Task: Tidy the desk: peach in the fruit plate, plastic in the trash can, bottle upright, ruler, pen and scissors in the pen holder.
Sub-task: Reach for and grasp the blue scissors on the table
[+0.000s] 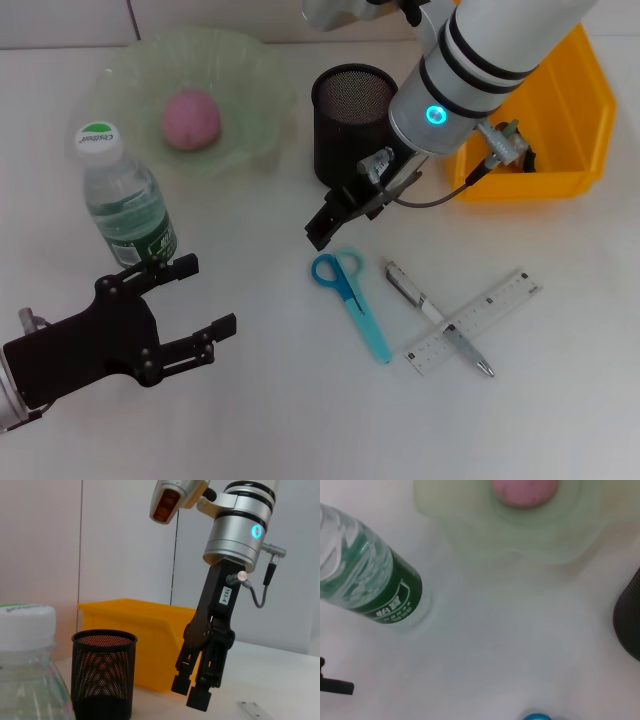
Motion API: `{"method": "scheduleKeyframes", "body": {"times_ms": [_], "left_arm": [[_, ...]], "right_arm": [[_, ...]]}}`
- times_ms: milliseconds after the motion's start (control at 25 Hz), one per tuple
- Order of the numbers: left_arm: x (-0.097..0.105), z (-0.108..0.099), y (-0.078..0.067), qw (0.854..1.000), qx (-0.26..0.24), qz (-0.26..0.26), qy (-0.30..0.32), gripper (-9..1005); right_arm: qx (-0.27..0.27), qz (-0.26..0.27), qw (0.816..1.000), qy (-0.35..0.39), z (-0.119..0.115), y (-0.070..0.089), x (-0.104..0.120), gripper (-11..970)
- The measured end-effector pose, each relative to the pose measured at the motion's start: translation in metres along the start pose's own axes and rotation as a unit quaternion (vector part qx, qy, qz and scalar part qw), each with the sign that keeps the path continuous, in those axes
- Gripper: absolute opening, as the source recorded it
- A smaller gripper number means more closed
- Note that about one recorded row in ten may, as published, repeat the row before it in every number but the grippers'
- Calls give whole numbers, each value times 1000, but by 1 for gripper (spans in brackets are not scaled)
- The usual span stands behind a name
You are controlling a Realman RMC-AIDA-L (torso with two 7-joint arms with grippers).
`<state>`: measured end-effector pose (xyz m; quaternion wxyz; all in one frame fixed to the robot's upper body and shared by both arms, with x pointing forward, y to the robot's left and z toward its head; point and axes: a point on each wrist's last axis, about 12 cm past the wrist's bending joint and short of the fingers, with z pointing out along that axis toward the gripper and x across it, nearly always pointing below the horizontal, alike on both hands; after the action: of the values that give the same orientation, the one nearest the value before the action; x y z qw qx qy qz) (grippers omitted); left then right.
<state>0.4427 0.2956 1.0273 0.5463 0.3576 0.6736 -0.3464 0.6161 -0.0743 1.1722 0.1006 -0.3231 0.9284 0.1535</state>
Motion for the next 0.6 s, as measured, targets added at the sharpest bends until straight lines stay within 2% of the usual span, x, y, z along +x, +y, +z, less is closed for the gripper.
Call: {"method": "scheduleKeyframes", "body": {"times_ms": [280, 480, 600], "left_arm": [[0, 0, 0, 1000, 0, -1, 1, 832], [1, 1, -1, 1000, 0, -3, 1, 832], [1, 3, 0, 1000, 2, -4, 0, 832]], "right_arm": [[2, -1, 1000, 6, 3, 0, 1, 818], [-2, -32, 999, 33, 6, 12, 7, 817], [-17, -28, 999, 41, 8, 15, 12, 816]]}}
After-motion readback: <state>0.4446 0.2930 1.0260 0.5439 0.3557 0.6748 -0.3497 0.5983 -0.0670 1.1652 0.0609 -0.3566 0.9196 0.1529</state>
